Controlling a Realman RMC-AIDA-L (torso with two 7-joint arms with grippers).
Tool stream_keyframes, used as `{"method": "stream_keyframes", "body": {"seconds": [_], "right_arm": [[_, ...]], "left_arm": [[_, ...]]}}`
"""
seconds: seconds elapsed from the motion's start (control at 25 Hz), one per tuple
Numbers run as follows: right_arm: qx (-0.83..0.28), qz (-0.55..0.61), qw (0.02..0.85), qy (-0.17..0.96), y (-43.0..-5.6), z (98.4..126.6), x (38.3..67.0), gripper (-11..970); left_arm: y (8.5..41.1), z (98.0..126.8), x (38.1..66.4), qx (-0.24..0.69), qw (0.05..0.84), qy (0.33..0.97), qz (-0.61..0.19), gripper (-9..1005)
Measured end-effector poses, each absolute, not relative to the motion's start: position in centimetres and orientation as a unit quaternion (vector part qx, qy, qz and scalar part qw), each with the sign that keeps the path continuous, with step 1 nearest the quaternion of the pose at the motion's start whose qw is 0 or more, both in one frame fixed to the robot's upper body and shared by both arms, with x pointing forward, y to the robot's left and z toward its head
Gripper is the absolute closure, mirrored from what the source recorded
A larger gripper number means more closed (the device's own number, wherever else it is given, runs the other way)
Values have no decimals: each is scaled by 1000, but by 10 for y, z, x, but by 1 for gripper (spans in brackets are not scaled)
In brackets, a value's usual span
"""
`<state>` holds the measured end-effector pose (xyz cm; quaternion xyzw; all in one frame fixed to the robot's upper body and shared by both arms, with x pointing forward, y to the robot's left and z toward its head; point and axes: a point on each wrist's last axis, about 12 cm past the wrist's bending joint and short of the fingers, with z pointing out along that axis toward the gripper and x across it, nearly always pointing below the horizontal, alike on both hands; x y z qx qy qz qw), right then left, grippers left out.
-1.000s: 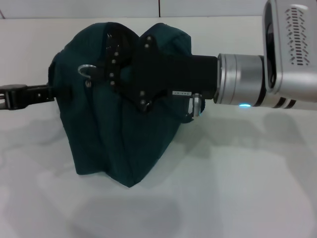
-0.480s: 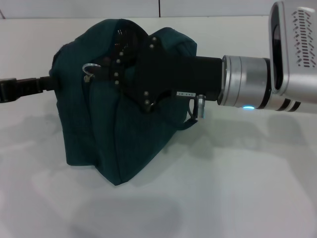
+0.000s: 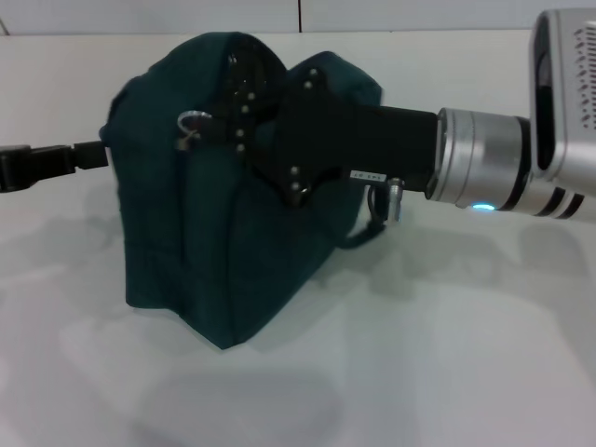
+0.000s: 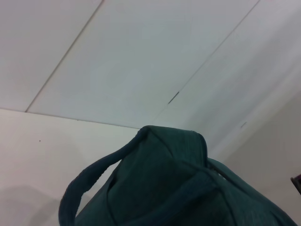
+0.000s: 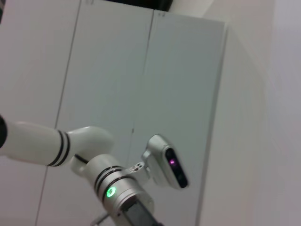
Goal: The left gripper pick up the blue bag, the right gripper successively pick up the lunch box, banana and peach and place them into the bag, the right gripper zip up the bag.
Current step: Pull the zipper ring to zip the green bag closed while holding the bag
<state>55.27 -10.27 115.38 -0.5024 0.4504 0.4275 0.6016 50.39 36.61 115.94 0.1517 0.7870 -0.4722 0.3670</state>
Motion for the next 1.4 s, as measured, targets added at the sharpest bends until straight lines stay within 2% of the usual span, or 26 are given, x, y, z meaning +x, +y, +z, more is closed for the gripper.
{"method": "stream_keyframes", "body": {"seconds": [0.12, 0.56, 0.8, 1.0, 1.12, 1.32, 1.4], "right_arm": [[-493, 428, 607, 453, -106, 1153, 553, 917], [-491, 428, 607, 456, -107, 1151, 553, 916], [-491, 429, 607, 456, -107, 1151, 552, 915], [-491, 429, 606, 456, -107, 1150, 552, 915], [-491, 431, 604, 456, -108, 1149, 552, 915], [-491, 432, 603, 456, -108, 1149, 551, 914], [-491, 432, 603, 456, -108, 1149, 551, 914]], "left_arm": [[366, 1159, 503, 154, 367, 787, -472, 912], [366, 1158, 503, 144, 372, 777, -488, 987], [375, 1162, 499, 133, 390, 764, -496, 981], [374, 1164, 497, 139, 390, 757, -505, 789], [369, 1165, 500, 146, 386, 755, -510, 594], [364, 1164, 503, 149, 379, 754, -516, 348], [361, 1163, 506, 152, 373, 754, -520, 303]]}}
